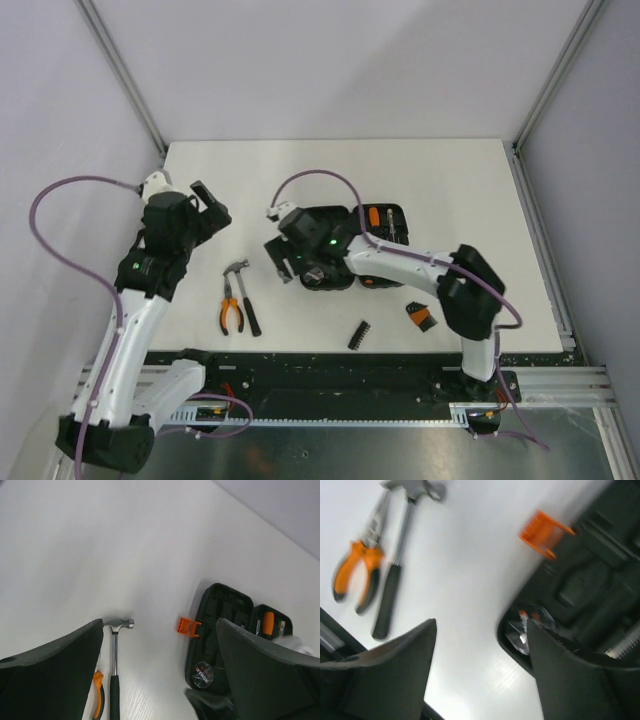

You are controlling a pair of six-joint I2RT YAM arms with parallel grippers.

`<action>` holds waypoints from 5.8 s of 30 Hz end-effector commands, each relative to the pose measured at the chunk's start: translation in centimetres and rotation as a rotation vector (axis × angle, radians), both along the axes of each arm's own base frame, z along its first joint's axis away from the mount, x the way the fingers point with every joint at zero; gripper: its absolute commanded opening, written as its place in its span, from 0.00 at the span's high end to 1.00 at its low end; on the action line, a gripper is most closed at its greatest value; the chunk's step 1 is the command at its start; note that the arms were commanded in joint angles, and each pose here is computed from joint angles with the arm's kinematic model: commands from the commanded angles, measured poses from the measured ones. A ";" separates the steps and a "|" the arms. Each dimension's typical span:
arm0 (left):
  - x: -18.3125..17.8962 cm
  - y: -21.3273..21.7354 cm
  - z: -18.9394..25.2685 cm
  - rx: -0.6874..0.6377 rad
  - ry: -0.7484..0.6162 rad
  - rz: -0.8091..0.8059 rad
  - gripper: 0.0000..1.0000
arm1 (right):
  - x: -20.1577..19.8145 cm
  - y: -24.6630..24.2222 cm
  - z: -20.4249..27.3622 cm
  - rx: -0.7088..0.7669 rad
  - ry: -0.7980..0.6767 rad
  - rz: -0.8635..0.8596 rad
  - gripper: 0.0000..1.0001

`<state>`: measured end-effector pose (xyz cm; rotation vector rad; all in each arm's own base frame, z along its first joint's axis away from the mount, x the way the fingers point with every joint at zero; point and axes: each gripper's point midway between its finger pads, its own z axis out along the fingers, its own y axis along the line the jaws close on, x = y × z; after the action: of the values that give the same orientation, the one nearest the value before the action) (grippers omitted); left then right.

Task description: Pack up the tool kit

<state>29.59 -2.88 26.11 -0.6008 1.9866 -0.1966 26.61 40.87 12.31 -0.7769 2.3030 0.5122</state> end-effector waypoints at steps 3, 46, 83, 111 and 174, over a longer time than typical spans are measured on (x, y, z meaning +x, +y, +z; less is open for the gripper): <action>-2.4 1.6 5.2 0.024 -0.150 0.034 0.01 | 0.4 7.8 -1.5 0.001 -0.003 0.041 0.51; -4.5 0.8 6.1 0.026 -0.169 -0.047 0.01 | -5.2 11.3 -10.8 -0.289 0.020 0.165 0.94; 1.5 -10.1 7.6 -0.230 -0.177 -0.545 0.01 | 5.5 -4.8 21.0 1.237 0.571 0.295 1.00; 8.0 -20.0 8.7 -0.544 -0.241 -0.686 0.42 | 3.3 -4.8 24.2 1.326 0.596 0.368 1.00; 13.5 -26.7 -18.7 0.191 0.377 -0.382 1.00 | 9.2 -24.3 9.0 0.484 0.289 -0.699 0.25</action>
<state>41.43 -29.90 5.16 -0.0768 2.5312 -0.1497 35.94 16.69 21.18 0.3607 2.3585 0.8239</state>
